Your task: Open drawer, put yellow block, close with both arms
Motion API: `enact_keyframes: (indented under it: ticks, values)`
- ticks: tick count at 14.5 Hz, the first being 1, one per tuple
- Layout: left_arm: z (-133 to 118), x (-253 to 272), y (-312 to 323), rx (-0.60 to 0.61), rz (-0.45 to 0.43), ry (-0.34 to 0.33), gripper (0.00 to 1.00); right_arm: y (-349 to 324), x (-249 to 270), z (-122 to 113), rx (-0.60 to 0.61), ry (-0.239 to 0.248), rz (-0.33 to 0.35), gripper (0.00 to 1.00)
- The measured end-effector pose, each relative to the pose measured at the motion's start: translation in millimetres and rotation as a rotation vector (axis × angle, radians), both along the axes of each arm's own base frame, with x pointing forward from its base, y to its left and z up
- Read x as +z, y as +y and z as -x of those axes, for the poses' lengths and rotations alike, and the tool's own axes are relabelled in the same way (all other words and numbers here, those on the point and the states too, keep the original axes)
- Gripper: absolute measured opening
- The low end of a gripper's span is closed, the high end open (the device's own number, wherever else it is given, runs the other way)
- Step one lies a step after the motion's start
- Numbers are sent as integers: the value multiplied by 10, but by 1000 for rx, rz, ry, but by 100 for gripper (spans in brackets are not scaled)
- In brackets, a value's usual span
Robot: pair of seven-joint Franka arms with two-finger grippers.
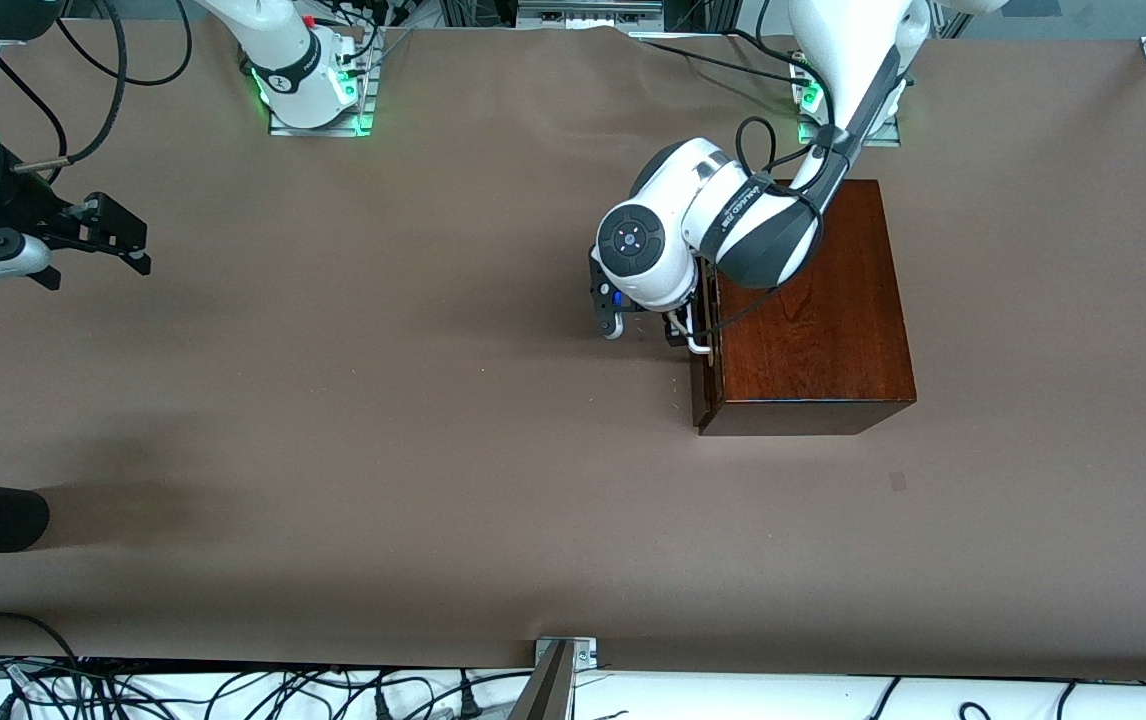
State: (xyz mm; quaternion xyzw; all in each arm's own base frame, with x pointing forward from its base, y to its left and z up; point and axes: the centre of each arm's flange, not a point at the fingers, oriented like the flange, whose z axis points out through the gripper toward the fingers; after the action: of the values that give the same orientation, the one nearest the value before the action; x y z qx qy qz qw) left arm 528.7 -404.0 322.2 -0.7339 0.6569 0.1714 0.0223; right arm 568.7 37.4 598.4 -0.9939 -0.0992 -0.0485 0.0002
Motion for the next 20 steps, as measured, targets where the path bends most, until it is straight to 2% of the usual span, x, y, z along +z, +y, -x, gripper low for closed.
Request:
enact_keyframes:
  ticks: [4,7,10,14,17,20]
  values:
    - [-220,769,-24,21,88,-121,100,0,0,0,0,0,0,100]
    - [-525,1216,237,95,154,-184,100,0,0,0,0,0,0,100]
    - [-939,1407,893,225,198,-201,100,0,0,0,0,0,0,100]
    - [-1380,1416,1976,387,187,-217,100,0,0,0,0,0,0,100]
    - [-1543,1456,2609,469,183,-230,100,1,0,1,0,0,0,100]
    - [-1584,1628,2958,467,195,-255,100,1,0,1,0,0,0,100]
